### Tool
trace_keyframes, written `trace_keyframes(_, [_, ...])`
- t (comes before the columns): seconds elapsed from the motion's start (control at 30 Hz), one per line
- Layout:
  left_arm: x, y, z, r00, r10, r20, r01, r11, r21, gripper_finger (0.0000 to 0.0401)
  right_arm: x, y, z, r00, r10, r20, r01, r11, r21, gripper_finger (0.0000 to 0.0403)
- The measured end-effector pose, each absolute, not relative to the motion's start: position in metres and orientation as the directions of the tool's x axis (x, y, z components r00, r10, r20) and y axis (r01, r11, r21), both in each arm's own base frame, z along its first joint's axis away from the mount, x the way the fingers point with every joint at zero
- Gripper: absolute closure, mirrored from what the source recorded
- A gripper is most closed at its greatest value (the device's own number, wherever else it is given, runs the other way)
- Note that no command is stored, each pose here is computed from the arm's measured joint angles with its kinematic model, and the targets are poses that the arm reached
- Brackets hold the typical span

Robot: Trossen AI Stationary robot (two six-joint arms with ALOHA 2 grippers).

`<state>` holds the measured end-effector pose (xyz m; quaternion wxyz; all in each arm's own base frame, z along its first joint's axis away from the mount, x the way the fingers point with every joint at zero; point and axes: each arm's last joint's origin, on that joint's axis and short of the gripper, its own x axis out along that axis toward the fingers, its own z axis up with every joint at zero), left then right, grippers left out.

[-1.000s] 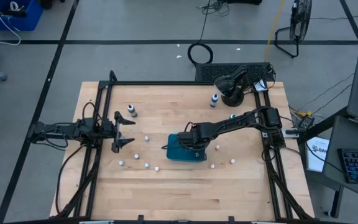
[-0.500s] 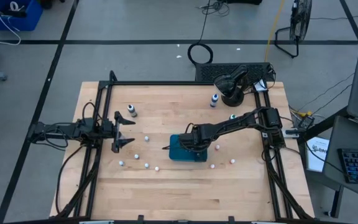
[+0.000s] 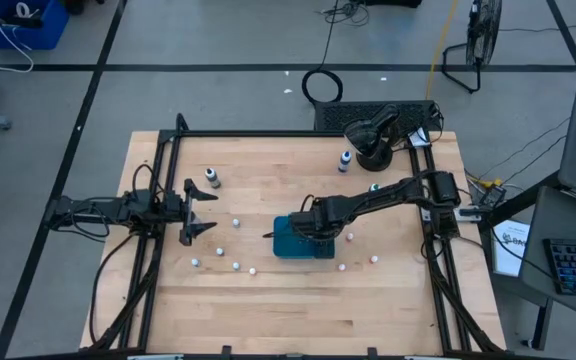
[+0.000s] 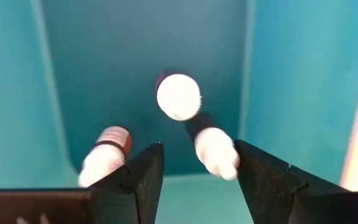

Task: Pick & Place food coloring
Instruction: Put the small black food coloring bottle into the blue bin, then put the small orange food coloring bottle into the blue bin

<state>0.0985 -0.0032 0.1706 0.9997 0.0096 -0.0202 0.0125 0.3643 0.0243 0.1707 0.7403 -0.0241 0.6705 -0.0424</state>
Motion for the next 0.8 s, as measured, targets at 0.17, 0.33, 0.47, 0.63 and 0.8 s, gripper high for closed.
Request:
trace_keyframes(0.17, [0.098, -0.003, 0.171, 0.999, 0.024, 0.041, -0.025, 1.0, 0.019, 0.0036, 0.352, 0.024, 0.205, 0.159, -0.088, -0.983, 0.099, 0.992, -0.073, 0.0226])
trace_keyframes(0.33, [0.098, -0.003, 0.171, 0.999, 0.025, 0.04, -0.025, 1.0, 0.019, 0.0036, 0.321, 0.03, 0.244, 0.14, -0.086, -0.986, 0.193, 0.98, -0.058, 0.0226])
trace_keyframes(0.47, [0.098, -0.003, 0.171, 0.999, 0.025, 0.04, -0.025, 1.0, 0.019, 0.0036, 0.298, 0.039, 0.264, 0.14, -0.088, -0.986, 0.258, 0.965, -0.049, 0.0229])
trace_keyframes(0.63, [0.098, -0.003, 0.171, 0.999, 0.025, 0.04, -0.025, 1.0, 0.019, 0.0036, 0.277, 0.047, 0.255, 0.194, -0.073, -0.978, 0.274, 0.961, -0.017, 0.0226])
trace_keyframes(0.8, [0.098, -0.003, 0.171, 0.999, 0.024, 0.04, -0.025, 1.0, 0.019, 0.0036, 0.266, 0.045, 0.225, 0.158, -0.08, -0.984, 0.287, 0.957, -0.032, 0.0229])
